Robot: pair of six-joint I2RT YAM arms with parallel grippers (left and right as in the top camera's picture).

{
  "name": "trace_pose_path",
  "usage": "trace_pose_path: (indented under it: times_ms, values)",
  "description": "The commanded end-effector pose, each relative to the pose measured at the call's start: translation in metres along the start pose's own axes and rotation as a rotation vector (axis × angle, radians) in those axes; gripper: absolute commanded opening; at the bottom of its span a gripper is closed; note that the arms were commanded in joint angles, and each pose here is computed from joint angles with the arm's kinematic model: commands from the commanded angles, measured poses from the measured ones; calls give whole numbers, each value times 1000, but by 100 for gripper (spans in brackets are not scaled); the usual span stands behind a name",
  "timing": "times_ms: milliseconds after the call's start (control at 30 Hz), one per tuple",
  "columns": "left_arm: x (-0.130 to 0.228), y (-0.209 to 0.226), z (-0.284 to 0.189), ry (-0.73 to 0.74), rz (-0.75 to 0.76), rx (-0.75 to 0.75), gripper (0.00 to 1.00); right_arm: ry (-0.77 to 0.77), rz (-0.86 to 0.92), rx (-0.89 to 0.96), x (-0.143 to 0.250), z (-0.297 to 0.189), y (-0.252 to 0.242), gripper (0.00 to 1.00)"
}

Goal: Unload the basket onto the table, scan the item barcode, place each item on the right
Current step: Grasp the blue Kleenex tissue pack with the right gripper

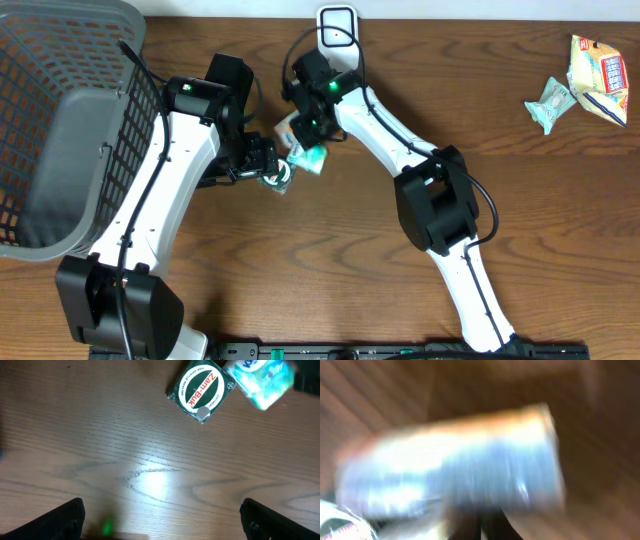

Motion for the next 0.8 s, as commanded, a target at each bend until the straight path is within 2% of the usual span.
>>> trace_pose_path:
  times_ms: [0,267,467,533,600,633,700,767]
  values:
    - [-1,0,-2,-1,7,-2,98,96,43,14,24,-16,-5,1]
    - [-1,0,-2,-1,7,-2,98,376,126,52,92,-65,-1,1]
    - [-1,0,-2,-1,7,-2,98,289,109,26,77,-82,10,1]
    - [-1,0,-2,-1,7,-2,98,246,100,21,67,-79,11,29]
    - [-1,0,-2,-1,7,-2,98,217,103,17,60,-75,11,64]
    - [-1,0,-2,-1,7,-2,98,204,110,15,57,-74,11,79]
    - [-1,0,-2,-1,7,-2,97,181,115,-2,52,-70,12,89]
    - [-1,0,-2,-1,7,-2,98,169,114,-28,49,-67,15,91]
Point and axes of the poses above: each gripper's point midway between its finger pads, its own z axis out along the fingers, its own y axis along the line the jaws close on, x = y × z, the point moved 1 cm from there along -z, back along the fingers, and after that the axes turned 7 degrees about z, right-handed, at the moved point
